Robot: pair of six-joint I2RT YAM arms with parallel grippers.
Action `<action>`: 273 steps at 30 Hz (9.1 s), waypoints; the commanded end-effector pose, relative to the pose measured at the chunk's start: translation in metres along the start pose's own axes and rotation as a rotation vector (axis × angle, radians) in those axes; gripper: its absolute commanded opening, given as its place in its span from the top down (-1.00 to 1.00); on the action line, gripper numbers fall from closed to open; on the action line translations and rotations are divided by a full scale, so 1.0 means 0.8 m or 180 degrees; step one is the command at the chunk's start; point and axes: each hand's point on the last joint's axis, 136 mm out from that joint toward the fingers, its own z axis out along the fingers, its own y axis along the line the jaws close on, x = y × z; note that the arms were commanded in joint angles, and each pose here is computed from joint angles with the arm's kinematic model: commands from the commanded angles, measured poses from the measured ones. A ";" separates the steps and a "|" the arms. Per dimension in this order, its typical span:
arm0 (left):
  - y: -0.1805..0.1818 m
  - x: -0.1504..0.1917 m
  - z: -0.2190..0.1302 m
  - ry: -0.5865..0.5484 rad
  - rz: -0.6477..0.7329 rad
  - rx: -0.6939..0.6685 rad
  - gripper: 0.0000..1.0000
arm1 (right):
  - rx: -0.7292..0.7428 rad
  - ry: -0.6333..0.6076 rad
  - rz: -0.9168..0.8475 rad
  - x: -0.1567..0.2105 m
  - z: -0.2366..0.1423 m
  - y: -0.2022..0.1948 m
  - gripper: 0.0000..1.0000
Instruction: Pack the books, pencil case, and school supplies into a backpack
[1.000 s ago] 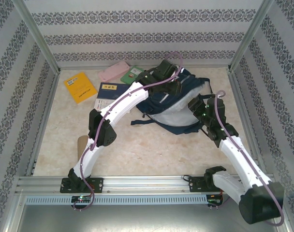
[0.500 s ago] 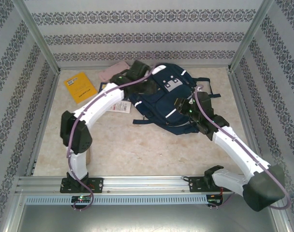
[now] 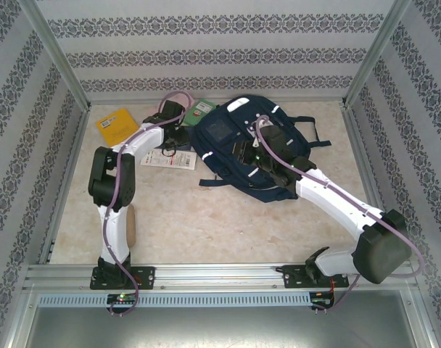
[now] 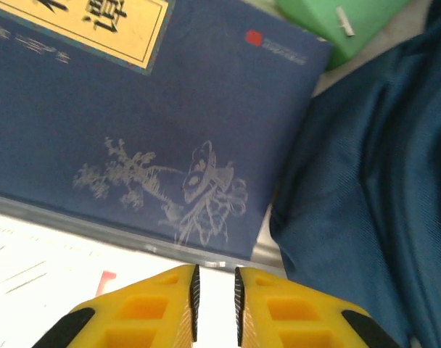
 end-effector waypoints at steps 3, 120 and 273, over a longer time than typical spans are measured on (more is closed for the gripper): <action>-0.005 -0.020 0.033 -0.0049 -0.0517 0.0064 0.56 | -0.0063 -0.0002 -0.0118 -0.004 0.004 0.022 0.44; 0.015 0.119 -0.118 0.0524 -0.0494 0.2088 0.01 | -0.0150 0.1855 -0.0391 0.239 0.264 0.069 0.68; -0.386 0.180 -0.145 -0.1002 0.3003 0.0492 1.00 | 0.1125 -0.0738 0.1512 0.038 -0.241 -0.191 1.00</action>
